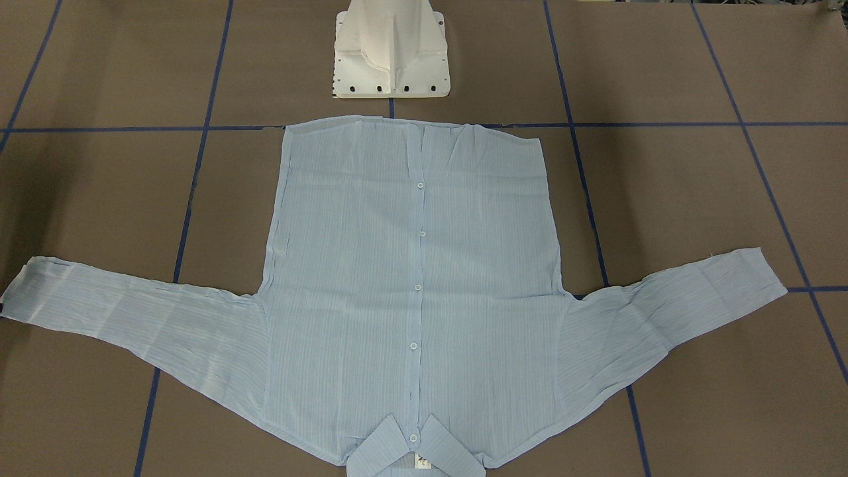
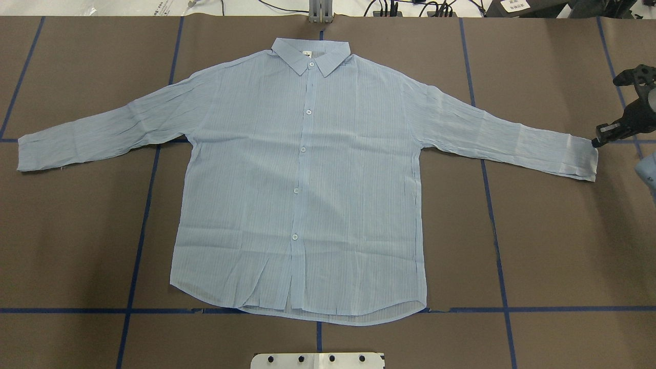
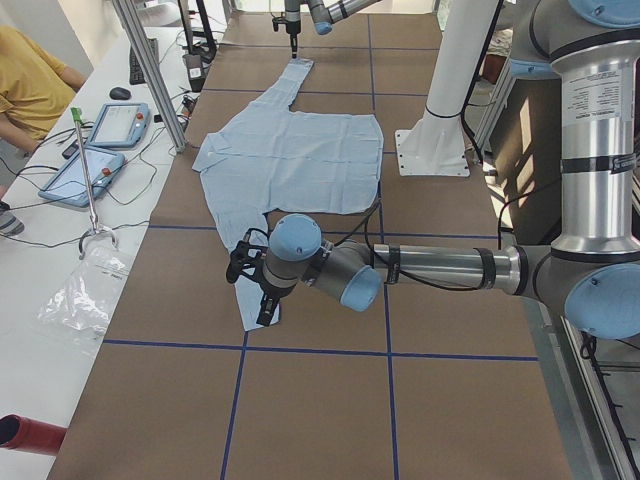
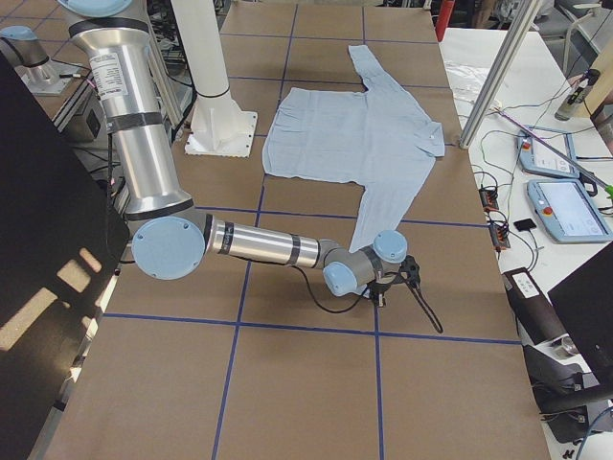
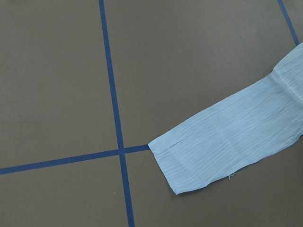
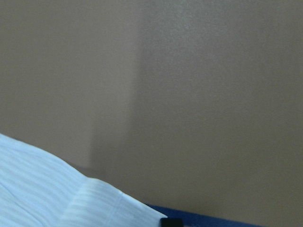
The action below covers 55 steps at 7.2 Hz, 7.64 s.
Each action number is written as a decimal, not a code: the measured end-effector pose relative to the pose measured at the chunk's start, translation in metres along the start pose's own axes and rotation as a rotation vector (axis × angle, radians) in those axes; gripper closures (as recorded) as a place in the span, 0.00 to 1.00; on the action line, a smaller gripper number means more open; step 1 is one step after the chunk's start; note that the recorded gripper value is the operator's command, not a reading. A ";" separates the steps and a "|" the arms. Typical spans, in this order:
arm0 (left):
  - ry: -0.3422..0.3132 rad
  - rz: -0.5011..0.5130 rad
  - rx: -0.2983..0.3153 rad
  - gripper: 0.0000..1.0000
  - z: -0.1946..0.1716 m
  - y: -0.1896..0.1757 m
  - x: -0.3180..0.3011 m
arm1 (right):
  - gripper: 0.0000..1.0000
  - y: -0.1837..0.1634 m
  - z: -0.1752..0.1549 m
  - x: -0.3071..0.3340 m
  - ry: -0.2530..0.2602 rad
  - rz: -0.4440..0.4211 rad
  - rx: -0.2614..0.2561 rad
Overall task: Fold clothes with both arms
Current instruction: 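Grasp the cuff of the sleeve nearest the right gripper, then carry the sleeve across the shirt toward the collar with the right gripper, then release the sleeve on the shirt while the left gripper grasps the other cuff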
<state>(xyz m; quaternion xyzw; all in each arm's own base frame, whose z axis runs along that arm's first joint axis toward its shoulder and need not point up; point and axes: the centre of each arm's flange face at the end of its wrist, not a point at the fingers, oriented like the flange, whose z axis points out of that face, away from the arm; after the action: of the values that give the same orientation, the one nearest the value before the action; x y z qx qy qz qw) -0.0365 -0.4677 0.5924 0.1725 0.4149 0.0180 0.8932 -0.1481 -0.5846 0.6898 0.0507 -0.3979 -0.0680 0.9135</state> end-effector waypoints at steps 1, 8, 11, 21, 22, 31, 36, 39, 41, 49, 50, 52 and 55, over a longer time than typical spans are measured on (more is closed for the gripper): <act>-0.001 0.000 0.000 0.00 0.000 0.000 0.000 | 1.00 0.000 -0.004 -0.005 -0.023 -0.006 0.000; 0.008 0.004 0.002 0.00 -0.002 -0.001 0.003 | 1.00 -0.040 -0.049 -0.230 -0.228 0.084 0.043; 0.010 0.009 0.006 0.00 -0.004 -0.002 0.005 | 1.00 -0.092 -0.030 -0.430 -0.231 0.213 0.141; 0.012 0.013 0.010 0.00 -0.006 -0.003 0.008 | 1.00 -0.149 -0.064 -0.794 -0.283 0.400 0.365; 0.012 0.014 0.011 0.00 -0.006 -0.003 0.008 | 0.90 -0.146 -0.061 -0.798 -0.281 0.400 0.369; 0.018 -0.017 -0.032 0.00 0.033 -0.039 0.010 | 0.02 -0.143 -0.073 -0.804 -0.261 0.500 0.390; 0.046 -0.172 -0.179 0.03 0.153 -0.043 0.037 | 0.02 -0.113 -0.063 -0.612 -0.222 0.488 0.334; 0.043 -0.193 -0.240 0.12 0.188 -0.021 0.037 | 0.02 -0.090 -0.062 -0.561 -0.221 0.484 0.325; 0.033 -0.196 -0.270 0.19 0.203 -0.011 0.035 | 0.02 -0.087 -0.061 -0.557 -0.221 0.483 0.323; 0.011 -0.173 -0.270 0.26 0.218 -0.006 0.037 | 0.01 -0.083 -0.055 -0.547 -0.209 0.488 0.325; -0.003 -0.169 -0.260 0.28 0.219 -0.008 0.037 | 0.01 -0.083 -0.054 -0.548 -0.209 0.488 0.325; -0.016 -0.166 -0.252 0.28 0.221 -0.011 0.035 | 0.01 -0.082 -0.053 -0.548 -0.209 0.488 0.325; -0.011 -0.156 -0.249 0.35 0.226 -0.010 0.036 | 0.01 -0.082 -0.053 -0.548 -0.208 0.488 0.326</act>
<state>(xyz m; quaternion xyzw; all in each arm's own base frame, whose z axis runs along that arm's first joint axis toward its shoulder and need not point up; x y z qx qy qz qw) 0.1543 -0.5369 0.6975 0.0280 0.4166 -0.0010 0.9086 -0.4855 -0.5728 0.2475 0.0922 -0.4952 0.2130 0.8372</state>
